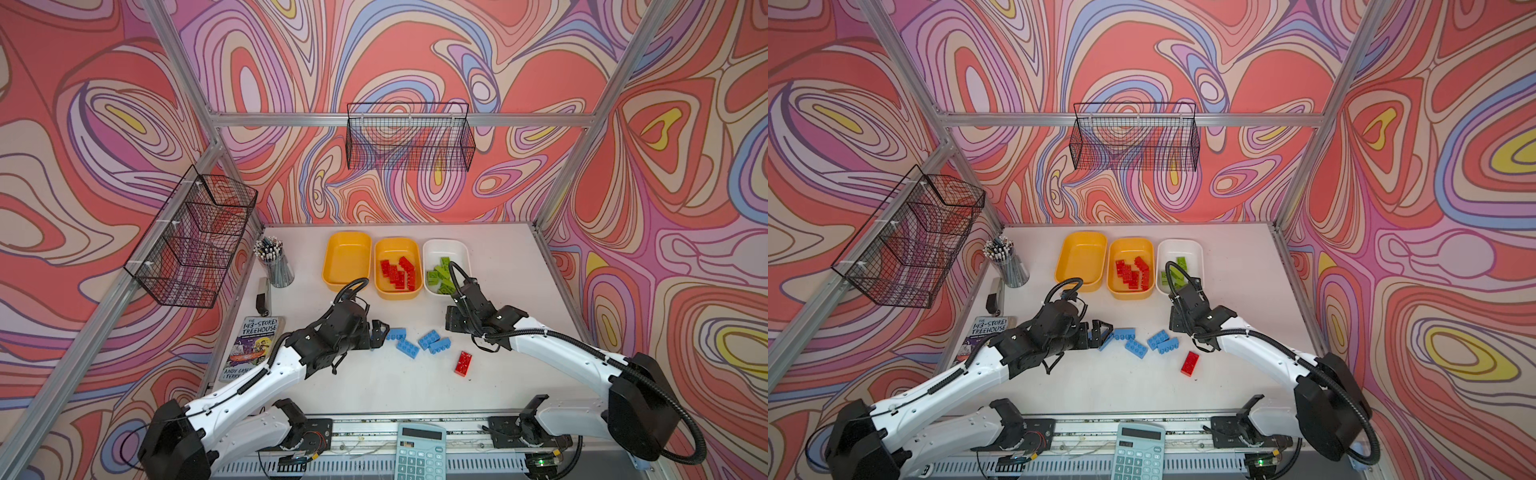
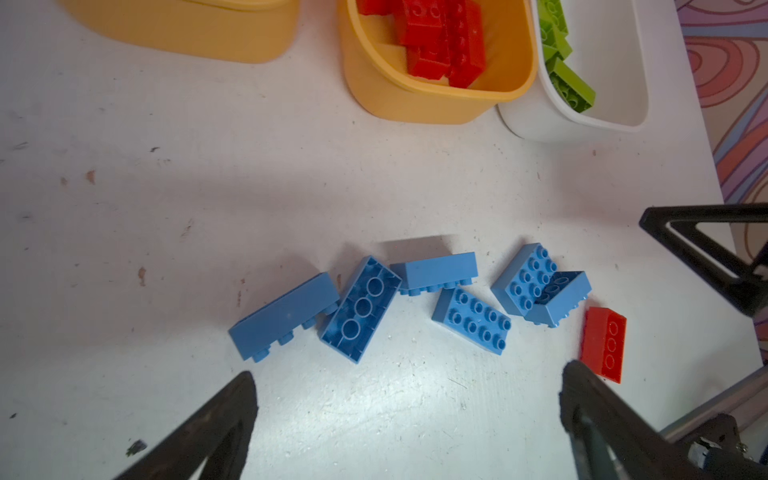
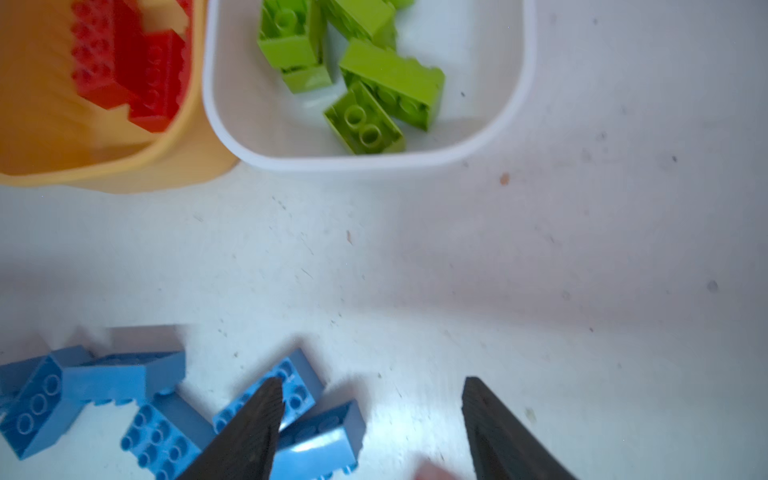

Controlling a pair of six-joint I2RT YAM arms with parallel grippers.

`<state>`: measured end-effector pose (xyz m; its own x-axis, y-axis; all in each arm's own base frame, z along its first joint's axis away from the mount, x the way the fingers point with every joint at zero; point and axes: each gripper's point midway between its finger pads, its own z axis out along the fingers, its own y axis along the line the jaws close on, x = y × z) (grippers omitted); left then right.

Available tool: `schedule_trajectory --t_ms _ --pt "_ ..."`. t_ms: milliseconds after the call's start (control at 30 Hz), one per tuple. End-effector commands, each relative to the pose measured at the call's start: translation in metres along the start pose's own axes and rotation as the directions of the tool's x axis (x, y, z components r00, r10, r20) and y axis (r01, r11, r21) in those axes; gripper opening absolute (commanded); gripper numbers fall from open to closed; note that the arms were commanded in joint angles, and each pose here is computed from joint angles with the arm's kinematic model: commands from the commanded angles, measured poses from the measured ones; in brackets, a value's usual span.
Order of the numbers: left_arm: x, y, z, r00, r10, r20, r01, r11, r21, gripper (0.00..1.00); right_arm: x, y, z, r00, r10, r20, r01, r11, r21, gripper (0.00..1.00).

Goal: Sort the legos into containers by color
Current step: 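Carry the red brick with the right gripper into the yellow tub with red bricks, then grasp the last red brick on the table with the right gripper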

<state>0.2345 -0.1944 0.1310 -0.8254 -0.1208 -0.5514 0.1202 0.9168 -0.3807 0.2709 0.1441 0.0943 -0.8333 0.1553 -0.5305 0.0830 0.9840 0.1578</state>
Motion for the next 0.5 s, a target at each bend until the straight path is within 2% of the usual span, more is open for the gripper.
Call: schedule_trajectory --t_ms 0,200,467 --pt "-0.007 -0.024 0.005 0.999 0.039 0.015 -0.040 0.998 0.058 1.00 0.024 -0.023 -0.008 0.995 0.093 -0.025 -0.092 0.994 0.058 0.73" --pt "-0.002 -0.039 0.015 0.997 0.080 -0.014 -0.078 0.994 0.077 1.00 0.060 -0.029 -0.004 0.985 0.144 -0.094 -0.141 0.989 0.042 0.74" --pt "0.000 -0.034 0.016 0.996 0.088 -0.012 -0.087 0.994 0.059 1.00 0.100 -0.013 0.006 0.978 0.125 -0.166 -0.120 0.992 0.039 0.73"
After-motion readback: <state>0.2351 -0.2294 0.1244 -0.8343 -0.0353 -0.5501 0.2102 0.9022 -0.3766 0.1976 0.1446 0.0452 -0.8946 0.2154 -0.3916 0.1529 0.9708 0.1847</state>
